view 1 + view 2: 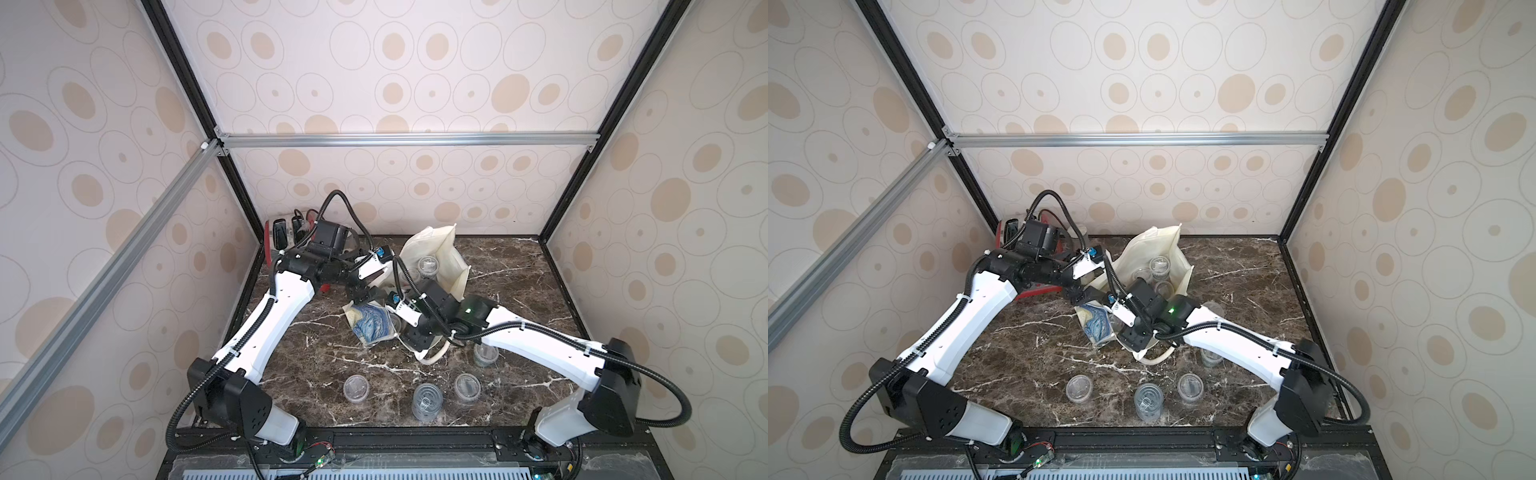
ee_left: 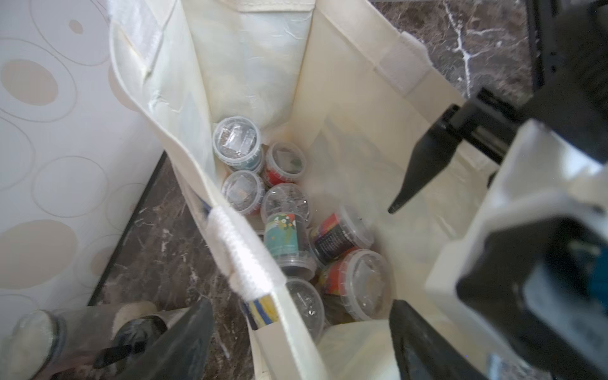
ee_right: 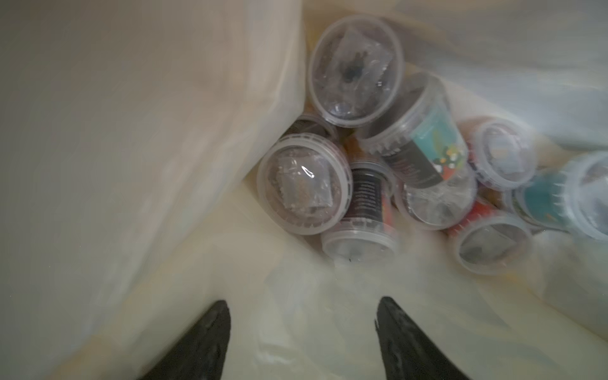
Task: Take out the seed jars from the canvas bag
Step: Adjust the canvas bag at the center of the board.
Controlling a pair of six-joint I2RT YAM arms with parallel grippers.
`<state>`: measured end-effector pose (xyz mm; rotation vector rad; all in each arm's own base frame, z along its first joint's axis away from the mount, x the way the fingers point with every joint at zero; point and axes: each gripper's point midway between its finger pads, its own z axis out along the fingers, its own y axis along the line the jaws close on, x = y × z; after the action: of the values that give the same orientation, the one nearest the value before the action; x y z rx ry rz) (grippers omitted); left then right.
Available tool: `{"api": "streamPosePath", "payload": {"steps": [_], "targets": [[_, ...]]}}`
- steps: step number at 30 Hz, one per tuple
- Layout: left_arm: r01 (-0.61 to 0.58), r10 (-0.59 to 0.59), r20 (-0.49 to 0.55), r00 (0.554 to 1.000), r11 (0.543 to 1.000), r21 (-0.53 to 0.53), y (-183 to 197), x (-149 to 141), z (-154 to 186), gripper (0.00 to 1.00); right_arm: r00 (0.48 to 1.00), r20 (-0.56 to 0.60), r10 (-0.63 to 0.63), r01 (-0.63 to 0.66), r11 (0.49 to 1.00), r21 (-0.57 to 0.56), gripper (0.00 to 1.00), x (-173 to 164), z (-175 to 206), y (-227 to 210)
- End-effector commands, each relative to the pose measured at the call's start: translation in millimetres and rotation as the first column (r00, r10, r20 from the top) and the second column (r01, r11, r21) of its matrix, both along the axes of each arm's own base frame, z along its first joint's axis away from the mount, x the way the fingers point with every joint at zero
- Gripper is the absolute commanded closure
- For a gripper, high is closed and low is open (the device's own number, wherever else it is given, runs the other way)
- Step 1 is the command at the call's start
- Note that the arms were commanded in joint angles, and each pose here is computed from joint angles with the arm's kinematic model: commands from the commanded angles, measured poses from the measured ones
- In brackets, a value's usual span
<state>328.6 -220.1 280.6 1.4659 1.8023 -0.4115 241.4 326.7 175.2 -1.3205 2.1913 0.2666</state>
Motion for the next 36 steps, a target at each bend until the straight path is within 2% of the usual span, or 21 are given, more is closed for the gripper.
{"api": "streamPosePath", "payload": {"steps": [1,8,12,15,20,24,30,31,34,36], "targets": [[-0.076,0.077,0.071,0.994,0.997,-0.011,2.4,18.9,19.9,0.07,0.996,-0.023,0.086,-0.084,0.993,0.082,0.26,-19.1,16.2,29.0],[-0.113,0.113,0.054,0.992,0.994,-0.004,5.8,21.0,13.4,0.04,1.000,-0.023,0.005,-0.001,0.986,0.167,0.19,-12.7,25.7,37.2],[-0.122,0.121,0.052,0.991,0.992,0.017,10.2,18.1,6.8,0.04,0.984,0.017,-0.175,0.172,0.976,0.133,0.17,11.1,25.9,19.3],[-0.143,0.139,0.068,0.988,0.988,0.062,19.3,15.9,2.8,0.02,0.960,0.000,-0.278,0.276,0.952,0.131,0.17,24.3,23.1,1.3],[-0.153,0.147,0.059,0.987,0.982,0.109,29.5,6.2,-0.3,0.02,0.957,-0.025,-0.288,0.287,0.938,0.194,0.17,20.4,29.4,-2.1],[-0.156,0.148,0.068,0.987,0.977,0.147,38.8,-3.4,1.6,0.02,0.921,-0.034,-0.388,0.386,0.898,0.212,0.17,31.3,30.3,-13.3],[-0.157,0.147,0.064,0.987,0.970,0.185,48.8,-12.4,-5.2,0.02,0.801,-0.155,-0.578,0.599,0.776,0.200,0.13,50.8,18.3,-7.5],[-0.159,0.149,0.065,0.987,0.969,0.190,49.7,-12.0,-6.9,0.02,0.784,-0.189,-0.591,0.620,0.757,0.205,0.12,52.8,14.6,-0.9],[-0.167,0.156,0.071,0.985,0.967,0.191,51.4,-12.1,-5.8,0.02,0.780,-0.219,-0.587,0.625,0.748,0.221,0.07,61.6,6.2,16.9],[-0.166,0.155,0.072,0.985,0.969,0.184,52.0,-13.5,-1.7,0.02,0.744,-0.208,-0.635,0.668,0.710,0.223,0.04,71.9,-0.8,16.8]]}}
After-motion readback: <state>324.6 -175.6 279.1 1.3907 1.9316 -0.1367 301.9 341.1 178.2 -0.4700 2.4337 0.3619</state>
